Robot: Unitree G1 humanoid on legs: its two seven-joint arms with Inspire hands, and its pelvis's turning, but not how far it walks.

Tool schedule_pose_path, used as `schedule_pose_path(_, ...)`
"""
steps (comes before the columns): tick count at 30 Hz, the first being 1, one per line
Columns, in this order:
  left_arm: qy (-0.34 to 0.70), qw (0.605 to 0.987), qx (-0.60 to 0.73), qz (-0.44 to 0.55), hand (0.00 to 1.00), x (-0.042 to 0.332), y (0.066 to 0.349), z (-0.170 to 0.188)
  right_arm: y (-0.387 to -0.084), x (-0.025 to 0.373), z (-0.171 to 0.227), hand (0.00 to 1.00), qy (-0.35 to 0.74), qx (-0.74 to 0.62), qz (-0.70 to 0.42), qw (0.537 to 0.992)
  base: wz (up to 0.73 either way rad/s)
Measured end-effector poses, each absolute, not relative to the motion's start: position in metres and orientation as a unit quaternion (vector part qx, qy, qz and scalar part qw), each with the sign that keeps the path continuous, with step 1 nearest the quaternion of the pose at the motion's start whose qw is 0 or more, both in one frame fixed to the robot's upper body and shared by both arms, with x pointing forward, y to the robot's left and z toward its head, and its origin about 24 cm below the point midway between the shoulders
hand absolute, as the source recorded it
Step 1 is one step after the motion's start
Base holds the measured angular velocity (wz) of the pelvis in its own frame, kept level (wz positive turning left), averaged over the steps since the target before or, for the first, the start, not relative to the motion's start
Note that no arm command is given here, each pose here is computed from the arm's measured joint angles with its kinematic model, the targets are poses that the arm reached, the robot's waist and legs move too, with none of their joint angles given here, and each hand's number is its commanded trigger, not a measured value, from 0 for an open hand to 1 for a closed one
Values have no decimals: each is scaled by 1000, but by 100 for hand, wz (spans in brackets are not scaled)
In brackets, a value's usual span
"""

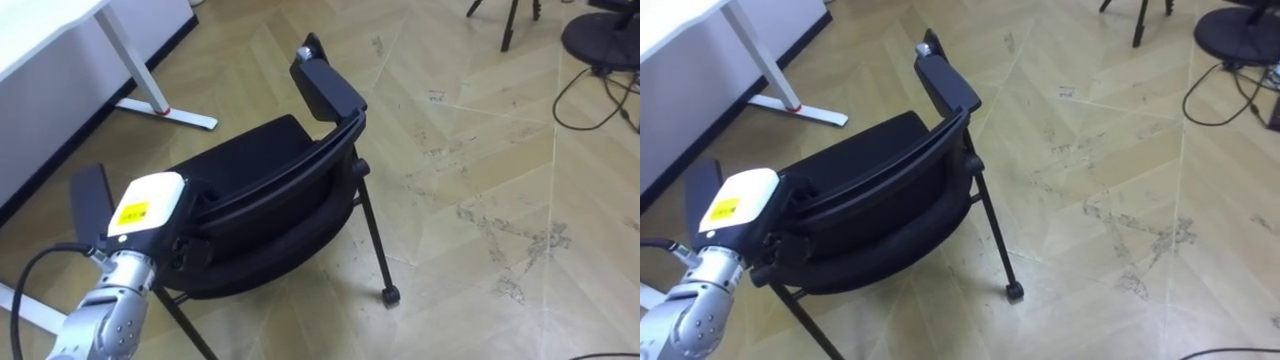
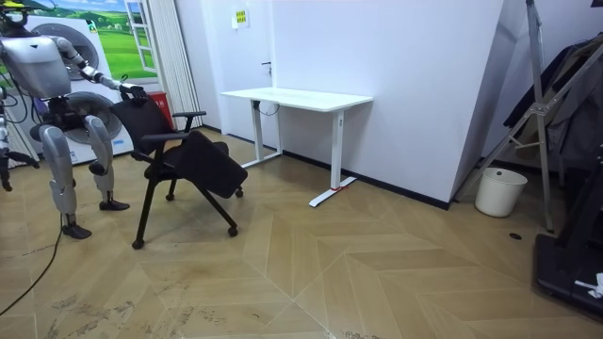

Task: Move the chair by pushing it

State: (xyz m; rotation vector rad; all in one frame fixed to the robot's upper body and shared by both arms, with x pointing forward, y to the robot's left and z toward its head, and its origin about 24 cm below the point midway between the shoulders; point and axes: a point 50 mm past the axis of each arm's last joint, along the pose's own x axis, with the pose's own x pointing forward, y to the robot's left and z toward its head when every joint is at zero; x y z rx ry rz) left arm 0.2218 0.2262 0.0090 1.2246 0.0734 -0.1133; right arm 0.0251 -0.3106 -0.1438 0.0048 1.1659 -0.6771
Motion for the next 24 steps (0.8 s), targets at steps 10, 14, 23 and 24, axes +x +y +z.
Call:
schedule_pose_path(10,13,817,576,-18,100,212,248,8,-372,86,-54,0,237,-160,-490,823,-8)
schedule_pose_path(14,10,814,580,-17,100,212,248,8,-373,115,-12,0,111,-212,-521,820,-4)
schedule_pose_path(23,11,819,574,-24,100,212,245,8,-337,174,87,0,-163,-284,-502,800,-10)
schedule_pose_path(24,11,819,573,-28,100,214,244,9,-327,183,100,0,-201,-293,-485,799,-10)
